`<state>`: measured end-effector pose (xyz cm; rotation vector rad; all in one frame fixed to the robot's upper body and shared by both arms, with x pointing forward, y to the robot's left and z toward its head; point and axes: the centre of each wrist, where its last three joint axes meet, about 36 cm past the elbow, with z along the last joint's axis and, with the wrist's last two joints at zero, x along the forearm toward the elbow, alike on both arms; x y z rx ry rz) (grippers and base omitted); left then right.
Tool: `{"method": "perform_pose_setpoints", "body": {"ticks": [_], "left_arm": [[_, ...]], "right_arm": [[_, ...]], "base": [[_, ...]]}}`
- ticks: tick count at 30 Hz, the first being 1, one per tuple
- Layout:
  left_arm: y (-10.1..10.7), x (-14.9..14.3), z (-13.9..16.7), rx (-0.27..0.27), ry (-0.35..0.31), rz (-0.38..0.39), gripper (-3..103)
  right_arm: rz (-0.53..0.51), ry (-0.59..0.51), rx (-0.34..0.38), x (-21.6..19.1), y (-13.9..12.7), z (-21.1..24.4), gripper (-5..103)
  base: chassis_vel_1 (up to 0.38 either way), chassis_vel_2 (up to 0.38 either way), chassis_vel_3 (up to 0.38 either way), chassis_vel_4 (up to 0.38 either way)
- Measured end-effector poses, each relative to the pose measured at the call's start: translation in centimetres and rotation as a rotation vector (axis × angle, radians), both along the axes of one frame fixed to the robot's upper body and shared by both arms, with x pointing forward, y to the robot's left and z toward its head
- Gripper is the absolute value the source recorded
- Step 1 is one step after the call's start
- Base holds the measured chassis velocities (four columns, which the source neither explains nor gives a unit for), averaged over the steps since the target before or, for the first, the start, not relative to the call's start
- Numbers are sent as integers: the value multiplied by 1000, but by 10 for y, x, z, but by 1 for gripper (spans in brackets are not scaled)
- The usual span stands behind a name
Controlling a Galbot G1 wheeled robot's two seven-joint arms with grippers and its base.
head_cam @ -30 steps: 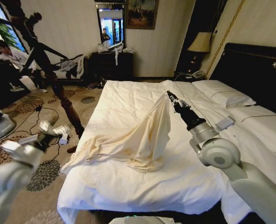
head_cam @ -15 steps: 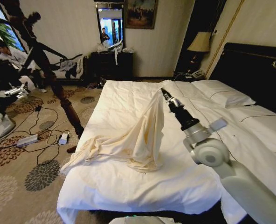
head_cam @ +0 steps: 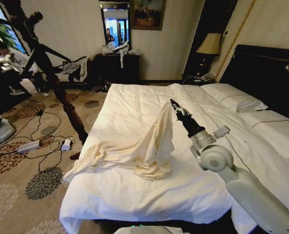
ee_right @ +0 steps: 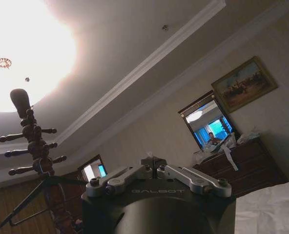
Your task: Pick up the clothes from the bed and hang them on the clothes hanger.
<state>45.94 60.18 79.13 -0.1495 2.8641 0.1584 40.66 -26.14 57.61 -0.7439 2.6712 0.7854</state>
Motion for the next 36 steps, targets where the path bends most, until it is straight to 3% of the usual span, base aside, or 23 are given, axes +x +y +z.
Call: {"method": "perform_pose_setpoints", "body": {"ticks": [2, 4, 7, 10, 15, 22, 27, 36], "left_arm": [[8, 0, -1, -8, 17, -17, 100], [13, 12, -18, -55, 51, -63, 100], [4, 37, -35, -133, 29, -97, 100], [-10, 60, -49, -159, 34, -107, 100], [-31, 97, -42, -174, 33, -121, 100], [-25, 120, 5, -140, 39, -76, 100], [-17, 134, 21, -124, 161, -125, 100], [-17, 155, 31, -122, 287, -165, 100]], "right_arm": [[-3, 2, 4, 0, 1, -2, 0], [-13, 8, 13, -2, 2, -7, 0], [-30, 15, 14, -5, 2, -13, 0], [-44, 17, 5, -7, -1, -16, 0], [-63, 19, -12, -10, -6, -19, 0], [-82, 9, -22, -10, -11, -14, 0], [-97, 15, -22, -11, -13, -15, 0], [-122, 21, -34, -10, -16, -22, 0]], "base": [[0, 0, 0, 0], [0, 0, 0, 0], [0, 0, 0, 0], [0, 0, 0, 0], [0, 0, 0, 0], [0, 0, 0, 0], [0, 0, 0, 0], [0, 0, 0, 0]]}}
